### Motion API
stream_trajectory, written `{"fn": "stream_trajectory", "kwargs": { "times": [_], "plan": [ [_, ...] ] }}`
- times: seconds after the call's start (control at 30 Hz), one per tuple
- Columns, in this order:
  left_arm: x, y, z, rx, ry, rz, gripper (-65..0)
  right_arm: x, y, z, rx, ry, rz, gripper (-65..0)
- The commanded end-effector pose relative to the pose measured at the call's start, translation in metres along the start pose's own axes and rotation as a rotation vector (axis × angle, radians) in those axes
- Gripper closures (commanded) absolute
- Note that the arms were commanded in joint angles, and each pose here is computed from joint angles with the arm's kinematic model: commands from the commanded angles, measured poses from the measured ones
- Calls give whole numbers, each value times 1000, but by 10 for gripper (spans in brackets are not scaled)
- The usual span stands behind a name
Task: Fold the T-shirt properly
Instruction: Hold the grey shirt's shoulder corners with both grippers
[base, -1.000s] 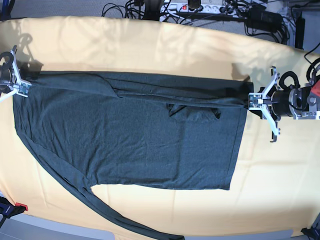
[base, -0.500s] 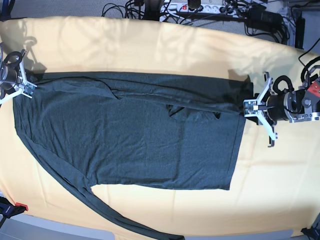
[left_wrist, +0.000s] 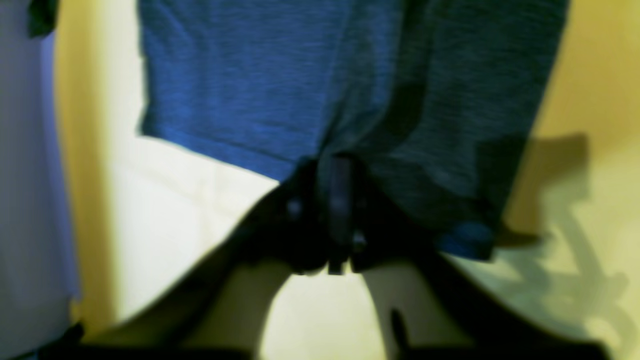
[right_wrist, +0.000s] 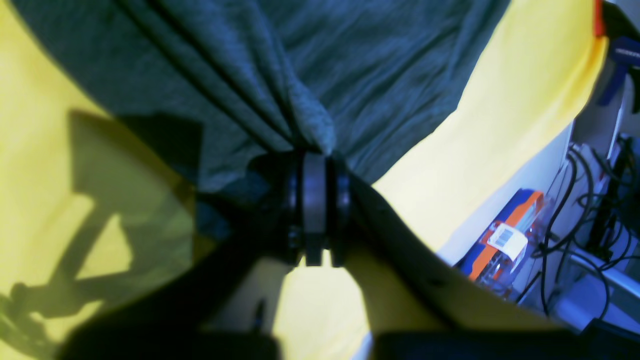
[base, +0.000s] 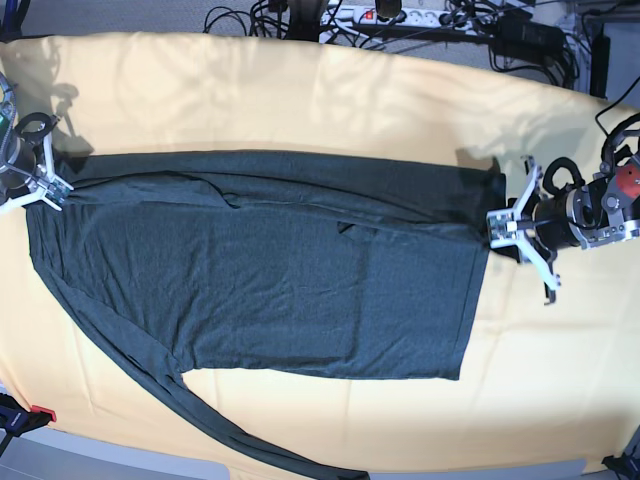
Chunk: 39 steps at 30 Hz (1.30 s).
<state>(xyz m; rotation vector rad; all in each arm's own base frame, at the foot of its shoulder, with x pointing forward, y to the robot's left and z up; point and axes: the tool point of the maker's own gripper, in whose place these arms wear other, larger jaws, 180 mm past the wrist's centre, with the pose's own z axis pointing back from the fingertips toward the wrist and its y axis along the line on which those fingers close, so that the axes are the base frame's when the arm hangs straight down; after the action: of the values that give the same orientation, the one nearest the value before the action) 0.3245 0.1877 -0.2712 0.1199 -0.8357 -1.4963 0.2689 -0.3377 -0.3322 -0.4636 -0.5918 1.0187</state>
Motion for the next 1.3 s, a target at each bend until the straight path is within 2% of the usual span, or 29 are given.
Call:
{"fn": "stream_trajectory", "kwargs": {
  "times": [0.0,0.07,0.1,0.13,0.27,0.33,0.43,0.57,0.6,0.67,0.93,1.07,1.17,1.27],
  "plan": [
    [0,24,8,87,5,-17,-237,3,-29,4,-87,-1,10,-188],
    [0,38,10,156,4,6,-361,3,-45,5,-159,8,-20,-278],
    [0,40,11,160,8,23,-385,3,-52,6,-179,19,-27,-300],
    [-2,38,11,147,18,37,-386,2,-56,6,-190,29,-30,-307],
    [-3,12,11,-16,28,12,-386,4,-69,8,-194,56,-18,-306],
    [-2,7,13,-58,27,-7,-386,9,-70,8,-164,39,-22,-306],
    [3,1,18,-123,8,-10,-386,20,-54,8,-28,1,-41,-303],
    [7,-10,26,-207,-15,12,-386,22,0,19,291,-2,12,-300],
    [7,-10,26,-209,-14,16,-386,18,10,22,340,18,18,-300],
    [4,-13,27,-217,-8,23,-385,9,18,23,370,59,5,-300],
    [5,-15,27,-221,-14,28,-385,-21,36,18,380,131,68,-300],
    [9,-16,27,-227,-36,48,-385,-25,26,11,283,128,75,-300],
    [11,-16,28,-231,-46,61,-385,-17,20,6,223,87,71,-300],
    [11,-16,28,-231,-46,61,-385,-18,26,2,221,88,82,-300]
  ]
}}
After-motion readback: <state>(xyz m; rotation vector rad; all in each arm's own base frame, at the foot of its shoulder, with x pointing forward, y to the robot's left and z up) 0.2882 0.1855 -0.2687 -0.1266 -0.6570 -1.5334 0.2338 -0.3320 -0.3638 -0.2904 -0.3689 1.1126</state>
